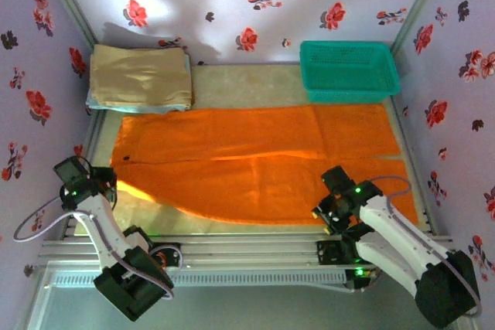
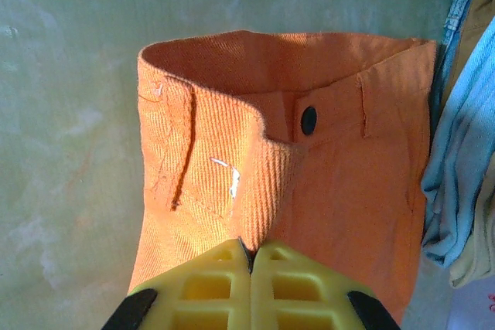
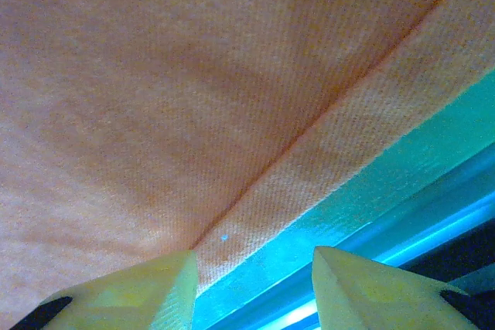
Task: Fold and stack the trousers
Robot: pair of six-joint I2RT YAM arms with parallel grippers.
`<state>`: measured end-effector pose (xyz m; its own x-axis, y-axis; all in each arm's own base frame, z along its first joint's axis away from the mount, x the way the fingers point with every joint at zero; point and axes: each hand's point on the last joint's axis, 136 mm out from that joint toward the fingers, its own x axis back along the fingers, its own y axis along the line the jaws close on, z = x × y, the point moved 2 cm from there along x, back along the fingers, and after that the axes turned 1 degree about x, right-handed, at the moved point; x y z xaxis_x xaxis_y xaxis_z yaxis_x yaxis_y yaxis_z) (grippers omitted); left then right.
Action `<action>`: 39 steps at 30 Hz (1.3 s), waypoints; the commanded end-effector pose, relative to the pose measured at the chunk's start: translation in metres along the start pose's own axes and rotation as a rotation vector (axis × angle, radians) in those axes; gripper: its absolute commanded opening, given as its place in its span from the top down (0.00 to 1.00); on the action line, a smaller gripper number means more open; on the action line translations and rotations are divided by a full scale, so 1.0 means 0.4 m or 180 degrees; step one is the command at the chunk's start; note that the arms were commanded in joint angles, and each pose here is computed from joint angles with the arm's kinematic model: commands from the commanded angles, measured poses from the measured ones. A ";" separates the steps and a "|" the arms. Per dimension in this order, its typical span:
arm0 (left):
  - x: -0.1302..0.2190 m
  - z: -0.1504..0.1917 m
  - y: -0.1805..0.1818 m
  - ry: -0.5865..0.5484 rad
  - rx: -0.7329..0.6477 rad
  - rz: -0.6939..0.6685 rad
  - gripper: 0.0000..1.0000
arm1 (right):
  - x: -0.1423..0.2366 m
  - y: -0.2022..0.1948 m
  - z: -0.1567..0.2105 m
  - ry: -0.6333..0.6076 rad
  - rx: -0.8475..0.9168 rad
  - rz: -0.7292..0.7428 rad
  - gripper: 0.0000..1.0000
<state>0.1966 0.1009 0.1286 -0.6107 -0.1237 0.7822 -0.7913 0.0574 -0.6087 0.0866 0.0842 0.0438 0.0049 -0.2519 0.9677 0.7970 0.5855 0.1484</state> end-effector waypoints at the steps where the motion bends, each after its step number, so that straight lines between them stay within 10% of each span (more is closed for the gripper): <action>1: 0.024 -0.017 -0.044 -0.0061 -0.0045 0.0194 1.00 | -0.024 -0.025 0.001 -0.0046 -0.0128 0.0201 0.56; 18: 0.070 -0.005 -0.061 -0.0070 -0.0125 0.0271 1.00 | -0.039 -0.014 -0.072 -0.0449 0.0058 0.0117 1.00; 39: 0.266 0.033 -0.138 -0.0254 -0.0109 0.0831 1.00 | 0.283 -0.008 -0.066 -0.1257 0.1083 -0.0503 1.00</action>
<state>0.1774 0.0752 0.2147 -0.7508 -0.1655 0.6395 -0.6589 0.1192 -0.7427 0.1116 0.0592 0.1333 -0.3615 -0.2088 0.9087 0.5618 0.7290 0.3910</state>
